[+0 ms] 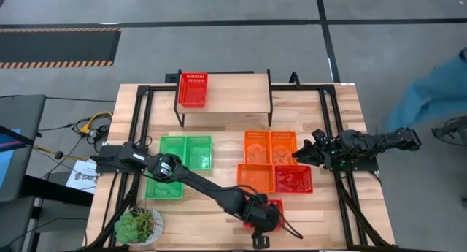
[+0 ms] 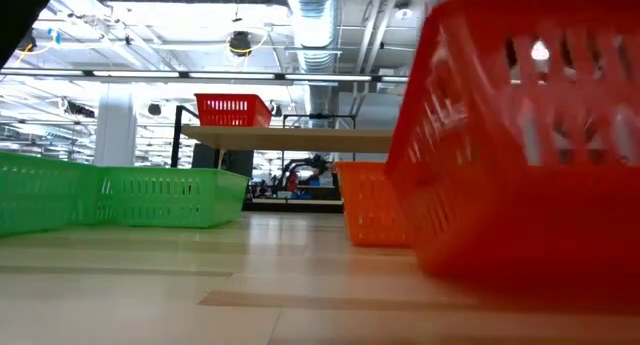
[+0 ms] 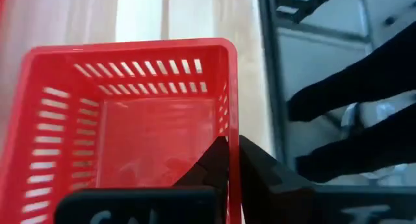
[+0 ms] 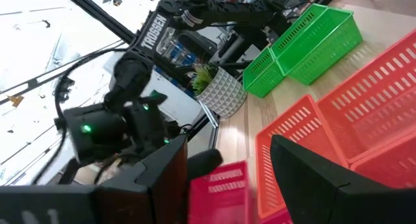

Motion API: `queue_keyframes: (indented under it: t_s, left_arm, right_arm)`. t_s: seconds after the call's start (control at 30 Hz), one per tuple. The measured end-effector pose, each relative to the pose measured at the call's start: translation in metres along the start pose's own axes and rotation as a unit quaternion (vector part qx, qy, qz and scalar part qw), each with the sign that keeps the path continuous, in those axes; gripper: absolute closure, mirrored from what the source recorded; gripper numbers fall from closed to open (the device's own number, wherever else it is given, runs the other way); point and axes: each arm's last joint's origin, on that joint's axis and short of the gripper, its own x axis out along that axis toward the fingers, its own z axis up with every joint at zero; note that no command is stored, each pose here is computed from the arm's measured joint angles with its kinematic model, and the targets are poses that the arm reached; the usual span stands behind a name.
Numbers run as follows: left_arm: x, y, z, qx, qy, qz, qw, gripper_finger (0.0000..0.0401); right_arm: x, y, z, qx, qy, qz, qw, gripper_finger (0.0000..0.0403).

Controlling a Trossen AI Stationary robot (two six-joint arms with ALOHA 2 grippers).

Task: Stack baskets on shelf by color
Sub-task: Stack the bottom red bin on top of the red bin on the shelf

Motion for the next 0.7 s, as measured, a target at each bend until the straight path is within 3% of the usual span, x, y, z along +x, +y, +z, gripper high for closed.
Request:
queue_keyframes:
  t_s: [0.2,0.4,0.5,0.7]
  left_arm:
    - [-0.056,-0.019,0.022,-0.124,-0.035,-0.053,0.990,0.0400]
    - [-0.140,-0.030,0.045,-0.252,-0.135,-0.053,0.957,0.0401]
    - [-0.186,-0.029,0.050,-0.301,-0.197,-0.024,0.933,0.0401]
    - [-0.262,-0.005,0.047,-0.362,-0.286,0.090,0.883,0.0401]
  right_arm:
    - [0.000,0.000,0.000,0.000,0.000,0.000,1.000,0.0159]
    - [0.000,0.000,0.000,-0.002,0.000,0.000,1.000,0.0159]
    - [0.000,0.000,0.000,-0.002,0.000,0.000,1.000,0.0159]
    - [0.000,0.000,0.000,-0.002,0.000,0.000,1.000,0.0159]
